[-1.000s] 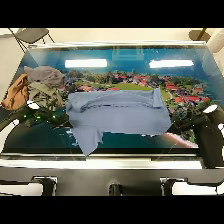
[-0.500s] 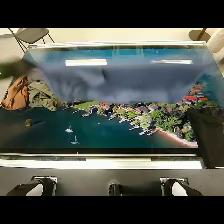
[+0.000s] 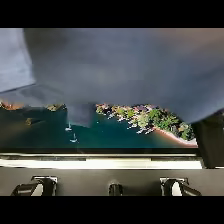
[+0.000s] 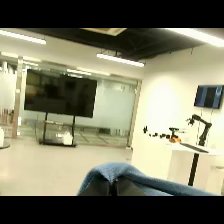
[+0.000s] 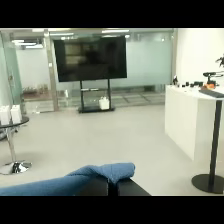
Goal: Fold the shirts.
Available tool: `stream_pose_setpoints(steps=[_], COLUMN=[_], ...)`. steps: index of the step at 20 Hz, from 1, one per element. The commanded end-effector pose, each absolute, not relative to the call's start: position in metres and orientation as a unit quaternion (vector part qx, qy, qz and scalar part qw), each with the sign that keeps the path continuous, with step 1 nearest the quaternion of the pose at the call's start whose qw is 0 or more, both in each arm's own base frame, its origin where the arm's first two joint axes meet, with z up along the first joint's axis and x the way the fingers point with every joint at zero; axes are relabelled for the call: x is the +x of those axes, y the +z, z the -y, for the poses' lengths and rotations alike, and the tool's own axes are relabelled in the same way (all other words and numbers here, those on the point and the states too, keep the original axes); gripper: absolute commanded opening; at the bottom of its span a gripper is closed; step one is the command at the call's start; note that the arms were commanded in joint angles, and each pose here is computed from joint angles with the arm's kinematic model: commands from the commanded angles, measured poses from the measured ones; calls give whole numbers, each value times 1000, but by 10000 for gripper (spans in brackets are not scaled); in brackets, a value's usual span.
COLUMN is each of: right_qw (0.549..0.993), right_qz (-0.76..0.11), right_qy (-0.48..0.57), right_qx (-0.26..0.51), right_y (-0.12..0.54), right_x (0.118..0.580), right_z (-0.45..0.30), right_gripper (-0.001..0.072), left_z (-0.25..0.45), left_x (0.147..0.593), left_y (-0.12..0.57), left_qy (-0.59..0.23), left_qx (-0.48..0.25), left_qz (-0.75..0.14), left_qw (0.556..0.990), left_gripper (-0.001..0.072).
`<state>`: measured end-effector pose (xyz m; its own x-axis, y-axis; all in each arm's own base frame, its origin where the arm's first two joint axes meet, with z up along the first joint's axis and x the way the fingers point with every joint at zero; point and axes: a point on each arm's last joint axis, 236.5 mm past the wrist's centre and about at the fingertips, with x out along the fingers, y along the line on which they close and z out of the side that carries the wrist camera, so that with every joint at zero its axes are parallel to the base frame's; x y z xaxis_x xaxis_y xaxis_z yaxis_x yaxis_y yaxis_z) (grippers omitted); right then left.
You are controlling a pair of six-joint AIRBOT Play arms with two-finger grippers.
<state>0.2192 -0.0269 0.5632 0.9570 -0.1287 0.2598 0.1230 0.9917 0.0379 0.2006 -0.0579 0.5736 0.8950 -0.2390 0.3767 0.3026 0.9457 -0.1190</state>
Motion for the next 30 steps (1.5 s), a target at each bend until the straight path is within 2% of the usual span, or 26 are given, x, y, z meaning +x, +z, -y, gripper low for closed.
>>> stream_pose_setpoints(steps=[1, 4, 7, 9, 11, 14, 16, 18, 20, 23, 25, 27, 29, 30], right_qw=[991, 996, 986, 948, 895, 826, 819, 829, 850, 882, 892, 887, 858, 831], right_qz=[119, 48, -143, -294, -424, -553, -564, -546, -503, -432, -415, -438, -502, -549], right_qy=[-65, -64, -42, -18, -11, -34, -22, -29, -40, -66, -70, -68, -59, -56], right_qx=[12, 31, 79, 118, 138, 103, 99, 119, 150, 176, 168, 131, 85, 74], right_y=[557, 524, 429, 347, 267, 152, 92, 48, 28, 30, 35, 34, 23, 14], right_x=[208, 234, 290, 328, 361, 421, 474, 518, 557, 596, 602, 591, 559, 535], right_z=[21, 31, 46, 58, 70, 69, 52, 43, 42, 55, 60, 64, 67, 65], right_gripper=[37, 37, 36, 36, 36, 36, 37, 38, 38, 38, 38, 38, 38, 38], left_z=[59, 59, 57, 53, 53, 54, 57, 64, 66, 57, 54, 57, 62, 69], left_x=[187, 211, 282, 346, 399, 448, 468, 492, 517, 549, 557, 553, 534, 514], left_y=[580, 564, 498, 406, 291, 133, 57, 20, 6, 1, 2, 7, 8, 4], left_qy=[-142, -145, -138, -132, -139, -128, -118, -124, -123, -109, -104, -126, -147, -163], left_qx=[-90, -109, -111, -110, -117, -147, -170, -201, -222, -223, -223, -193, -182, -183], left_qz=[195, 153, 17, -148, -313, -458, -510, -520, -508, -478, -468, -468, -497, -531], left_qw=[966, 971, 984, 974, 932, 867, 834, 821, 823, 842, 849, 853, 835, 811], left_gripper=[32, 31, 32, 32, 32, 32, 32, 32, 32, 32, 32, 32, 32, 32])
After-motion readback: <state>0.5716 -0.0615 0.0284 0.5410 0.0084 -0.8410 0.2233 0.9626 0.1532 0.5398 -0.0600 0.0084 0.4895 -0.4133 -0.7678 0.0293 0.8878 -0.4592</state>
